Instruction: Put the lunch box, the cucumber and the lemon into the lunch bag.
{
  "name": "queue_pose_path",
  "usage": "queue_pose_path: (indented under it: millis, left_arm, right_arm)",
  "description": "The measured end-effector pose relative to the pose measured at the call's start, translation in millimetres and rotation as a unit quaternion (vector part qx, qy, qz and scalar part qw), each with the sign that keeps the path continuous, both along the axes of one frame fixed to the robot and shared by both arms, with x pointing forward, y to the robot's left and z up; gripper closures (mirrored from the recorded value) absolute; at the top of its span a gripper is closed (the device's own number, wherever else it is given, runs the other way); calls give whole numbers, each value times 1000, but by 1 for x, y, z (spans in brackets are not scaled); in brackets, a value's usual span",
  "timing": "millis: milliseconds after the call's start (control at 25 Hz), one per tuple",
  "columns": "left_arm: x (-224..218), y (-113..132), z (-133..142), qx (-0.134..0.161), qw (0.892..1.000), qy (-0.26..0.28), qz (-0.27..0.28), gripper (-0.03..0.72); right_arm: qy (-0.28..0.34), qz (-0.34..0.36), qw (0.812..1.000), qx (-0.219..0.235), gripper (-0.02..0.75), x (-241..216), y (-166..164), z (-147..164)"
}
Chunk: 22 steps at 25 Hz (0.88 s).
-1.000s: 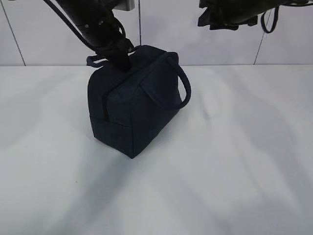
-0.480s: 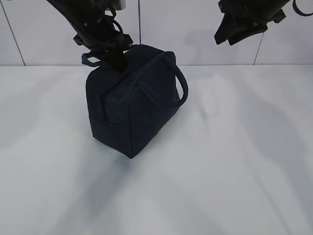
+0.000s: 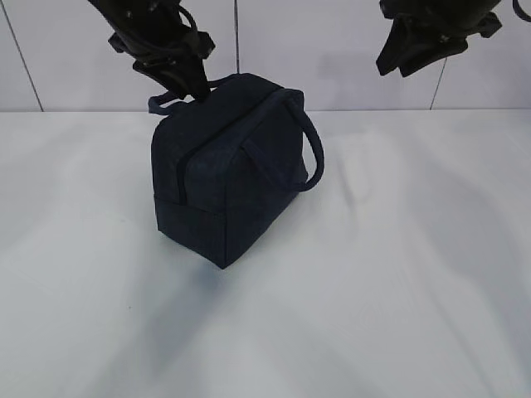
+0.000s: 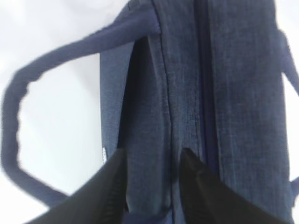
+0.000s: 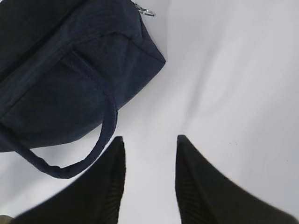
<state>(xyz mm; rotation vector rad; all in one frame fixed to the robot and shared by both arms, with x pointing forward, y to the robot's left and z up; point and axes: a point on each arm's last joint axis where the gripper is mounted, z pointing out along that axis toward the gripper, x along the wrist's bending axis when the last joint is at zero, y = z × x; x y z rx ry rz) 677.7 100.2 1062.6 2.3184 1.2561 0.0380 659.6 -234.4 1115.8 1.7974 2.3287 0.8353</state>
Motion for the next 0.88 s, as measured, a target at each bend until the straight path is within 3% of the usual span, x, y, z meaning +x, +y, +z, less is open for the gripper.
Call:
queue_pose_path:
  millis: [240, 480, 680, 880]
  left_arm:
    - [-5, 3, 16, -3, 1000, -15, 1, 316]
    - [-14, 7, 39, -16, 999, -30, 18, 323]
    - [-32, 15, 79, -30, 997, -67, 29, 333]
    - [-54, 32, 120, -8, 991, -125, 43, 335]
  right_arm:
    - [-17, -3, 1000, -8, 454, -23, -3, 22]
    - [-32, -3, 999, -10, 454, -60, -7, 44]
    - [-39, -6, 999, -35, 455, -102, -14, 55]
    - [-53, -7, 998, -43, 455, -151, -20, 66]
